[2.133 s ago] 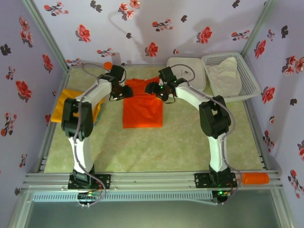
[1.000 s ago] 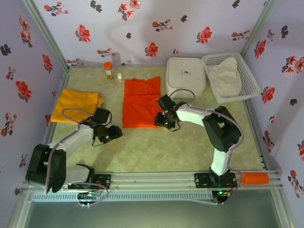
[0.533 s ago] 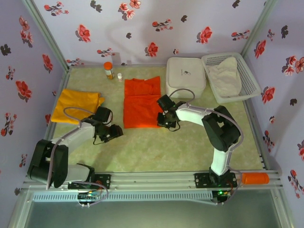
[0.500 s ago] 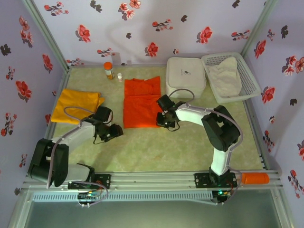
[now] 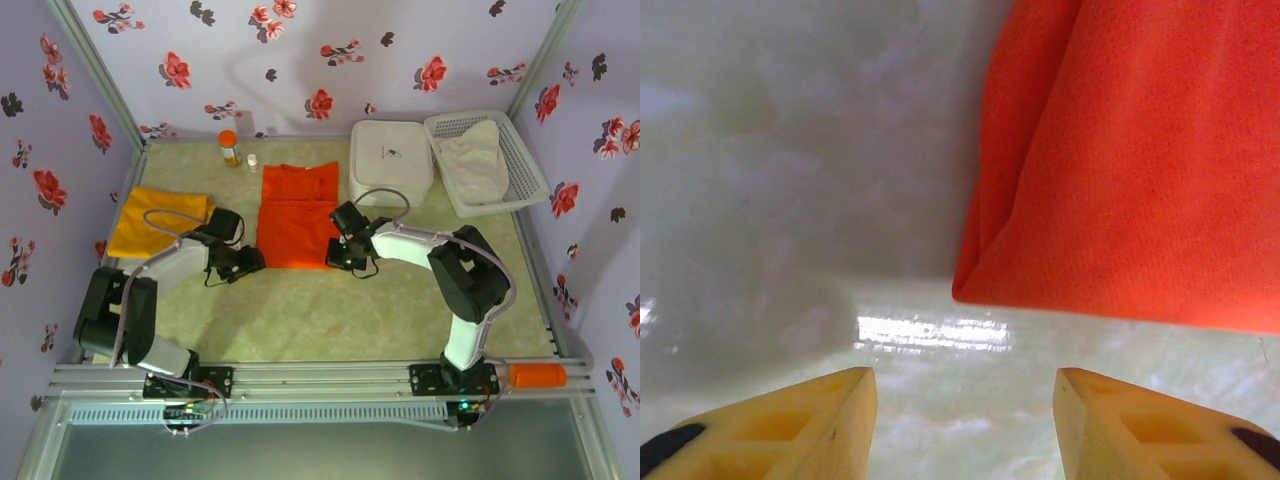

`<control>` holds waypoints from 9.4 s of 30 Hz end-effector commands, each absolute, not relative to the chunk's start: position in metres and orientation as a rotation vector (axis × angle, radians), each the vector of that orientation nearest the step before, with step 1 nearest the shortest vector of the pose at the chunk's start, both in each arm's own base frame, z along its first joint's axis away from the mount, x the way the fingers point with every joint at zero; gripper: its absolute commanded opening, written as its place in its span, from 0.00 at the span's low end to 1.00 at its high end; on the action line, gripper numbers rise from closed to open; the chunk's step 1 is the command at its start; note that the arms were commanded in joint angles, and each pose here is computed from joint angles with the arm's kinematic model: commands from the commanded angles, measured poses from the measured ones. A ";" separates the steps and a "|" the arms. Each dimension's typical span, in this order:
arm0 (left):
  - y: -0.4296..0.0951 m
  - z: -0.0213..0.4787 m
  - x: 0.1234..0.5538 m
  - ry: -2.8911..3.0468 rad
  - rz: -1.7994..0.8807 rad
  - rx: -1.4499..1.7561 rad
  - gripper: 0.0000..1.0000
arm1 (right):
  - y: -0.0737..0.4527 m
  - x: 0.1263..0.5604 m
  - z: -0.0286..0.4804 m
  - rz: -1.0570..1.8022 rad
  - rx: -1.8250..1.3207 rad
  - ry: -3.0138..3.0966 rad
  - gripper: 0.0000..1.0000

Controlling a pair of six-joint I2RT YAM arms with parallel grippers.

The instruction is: Fold and stack the t-shirts

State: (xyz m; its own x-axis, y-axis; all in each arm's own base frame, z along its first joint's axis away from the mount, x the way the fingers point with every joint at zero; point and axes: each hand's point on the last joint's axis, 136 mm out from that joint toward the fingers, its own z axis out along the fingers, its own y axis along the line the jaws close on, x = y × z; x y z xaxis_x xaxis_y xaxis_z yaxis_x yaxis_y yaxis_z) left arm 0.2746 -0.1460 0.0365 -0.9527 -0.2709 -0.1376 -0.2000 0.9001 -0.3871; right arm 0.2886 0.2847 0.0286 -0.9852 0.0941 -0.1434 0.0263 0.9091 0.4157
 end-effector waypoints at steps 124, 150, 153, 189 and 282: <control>-0.162 0.173 0.327 2.696 -0.518 -0.234 0.00 | 0.253 0.349 0.173 1.035 0.182 2.859 0.00; -0.142 0.115 0.413 2.699 -0.485 -0.282 0.00 | 0.278 0.436 0.139 0.973 0.148 2.878 0.00; -0.136 0.099 0.435 2.685 -0.475 -0.304 0.01 | 0.284 0.456 0.135 0.972 0.131 2.832 0.31; -0.209 0.137 0.307 2.563 -0.777 -0.375 0.47 | 0.329 0.358 0.153 1.271 0.290 2.637 0.68; -0.170 0.048 0.342 2.740 -0.671 -0.406 0.44 | 0.295 0.358 0.031 1.285 0.785 2.622 0.67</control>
State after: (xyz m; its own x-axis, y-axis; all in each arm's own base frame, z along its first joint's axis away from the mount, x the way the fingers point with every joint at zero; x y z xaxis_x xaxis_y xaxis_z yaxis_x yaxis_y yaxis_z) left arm 0.3496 -0.1871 0.0416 -0.9088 -0.3691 -0.1944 -0.2184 0.8179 -0.5323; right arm 0.3685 0.3137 0.0548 -0.8800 0.4657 0.0932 0.3266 0.4509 0.8306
